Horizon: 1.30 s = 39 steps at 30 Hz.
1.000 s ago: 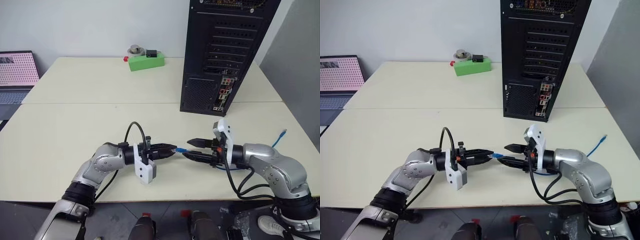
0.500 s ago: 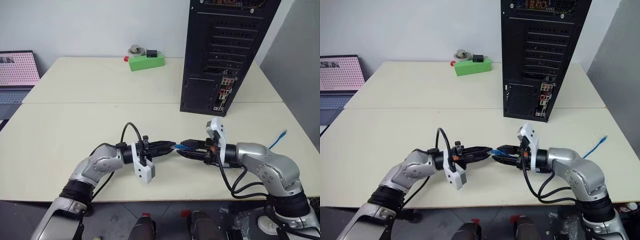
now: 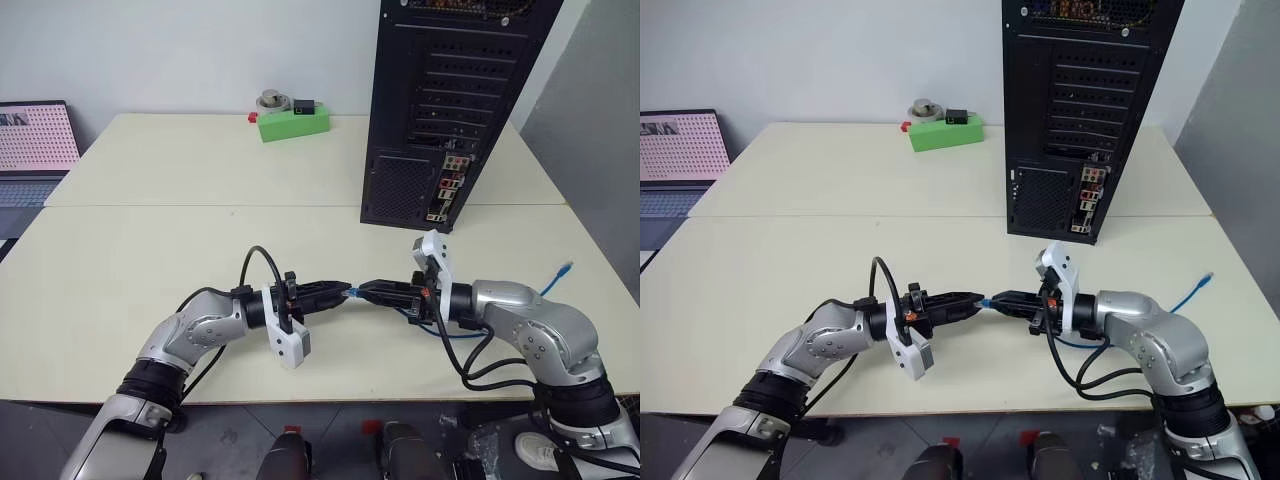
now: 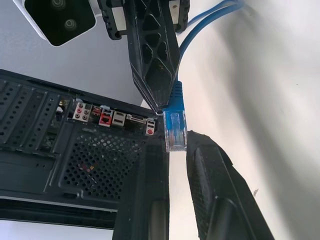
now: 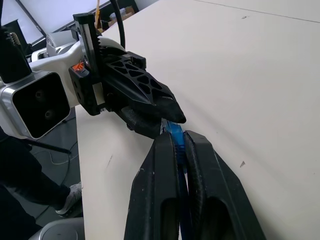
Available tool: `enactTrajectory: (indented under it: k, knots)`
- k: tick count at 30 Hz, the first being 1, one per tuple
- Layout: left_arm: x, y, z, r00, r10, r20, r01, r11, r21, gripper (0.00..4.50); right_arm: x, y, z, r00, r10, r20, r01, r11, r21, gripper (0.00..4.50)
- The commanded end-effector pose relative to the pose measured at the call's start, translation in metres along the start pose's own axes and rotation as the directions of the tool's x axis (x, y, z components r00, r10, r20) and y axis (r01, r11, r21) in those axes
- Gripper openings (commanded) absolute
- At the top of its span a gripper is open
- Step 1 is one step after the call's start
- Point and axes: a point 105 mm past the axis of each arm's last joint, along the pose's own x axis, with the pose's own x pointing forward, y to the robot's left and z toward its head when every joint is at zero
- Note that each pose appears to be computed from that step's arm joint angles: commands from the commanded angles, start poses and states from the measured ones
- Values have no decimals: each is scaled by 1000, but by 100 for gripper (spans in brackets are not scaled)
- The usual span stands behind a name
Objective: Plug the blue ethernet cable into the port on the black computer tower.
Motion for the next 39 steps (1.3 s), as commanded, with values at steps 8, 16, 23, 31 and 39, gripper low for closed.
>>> enactTrajectory:
  k: [8, 16, 23, 31, 39]
  knots:
    - [2, 13, 8, 998, 40, 40, -42, 998, 57, 26, -6, -4, 3, 1000, 16, -13, -16, 1000, 6, 239]
    - [2, 13, 8, 998, 44, 38, -47, 997, 62, 26, -3, -3, 5, 999, 33, 7, -33, 999, 35, 203]
    - [2, 12, 8, 998, 40, 39, -43, 997, 64, 26, -3, -4, 9, 999, 36, 26, -37, 998, 52, 36]
    - [3, 8, 12, 998, 28, 58, -32, 998, 53, 26, -3, -4, 8, 999, 37, 24, -39, 997, 67, 0]
    - [2, 9, 9, 998, 54, 43, -52, 997, -52, 150, -5, -5, 7, 999, 41, 8, -42, 995, 89, 0]
